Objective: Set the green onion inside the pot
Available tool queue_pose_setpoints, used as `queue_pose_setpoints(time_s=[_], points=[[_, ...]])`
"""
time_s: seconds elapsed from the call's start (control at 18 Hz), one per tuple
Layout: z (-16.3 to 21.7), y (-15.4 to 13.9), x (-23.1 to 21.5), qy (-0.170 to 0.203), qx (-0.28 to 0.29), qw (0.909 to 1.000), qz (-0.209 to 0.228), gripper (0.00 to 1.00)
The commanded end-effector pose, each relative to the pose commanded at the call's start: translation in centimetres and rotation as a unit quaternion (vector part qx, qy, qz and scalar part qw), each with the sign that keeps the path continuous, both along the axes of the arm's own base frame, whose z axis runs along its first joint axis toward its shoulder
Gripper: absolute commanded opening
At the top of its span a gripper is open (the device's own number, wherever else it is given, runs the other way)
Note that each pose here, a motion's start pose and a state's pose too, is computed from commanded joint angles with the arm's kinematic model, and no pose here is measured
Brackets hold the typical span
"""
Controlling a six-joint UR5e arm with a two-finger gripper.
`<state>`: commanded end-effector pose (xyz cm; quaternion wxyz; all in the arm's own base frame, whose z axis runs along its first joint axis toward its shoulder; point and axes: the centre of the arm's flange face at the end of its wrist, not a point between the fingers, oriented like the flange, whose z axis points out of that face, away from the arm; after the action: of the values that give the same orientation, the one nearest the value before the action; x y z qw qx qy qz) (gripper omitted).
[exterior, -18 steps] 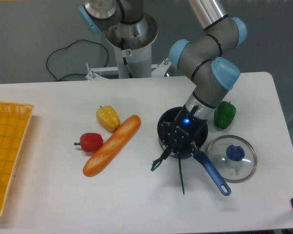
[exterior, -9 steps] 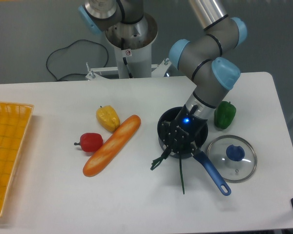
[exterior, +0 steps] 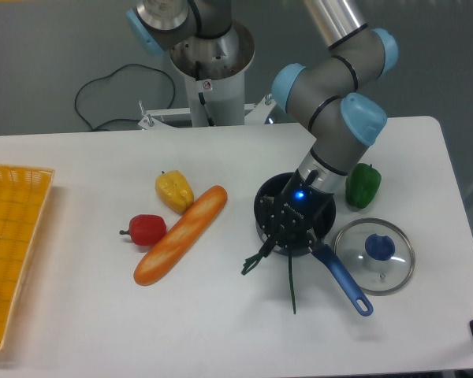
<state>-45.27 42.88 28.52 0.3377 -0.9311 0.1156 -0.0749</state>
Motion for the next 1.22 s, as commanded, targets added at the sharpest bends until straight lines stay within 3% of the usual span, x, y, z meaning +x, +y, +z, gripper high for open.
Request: queue_pose_setpoints(time_s=[1.22], points=[[-1.6, -0.7, 0.6, 0.002, -0.003, 0.9998, -0.021, 0.17]])
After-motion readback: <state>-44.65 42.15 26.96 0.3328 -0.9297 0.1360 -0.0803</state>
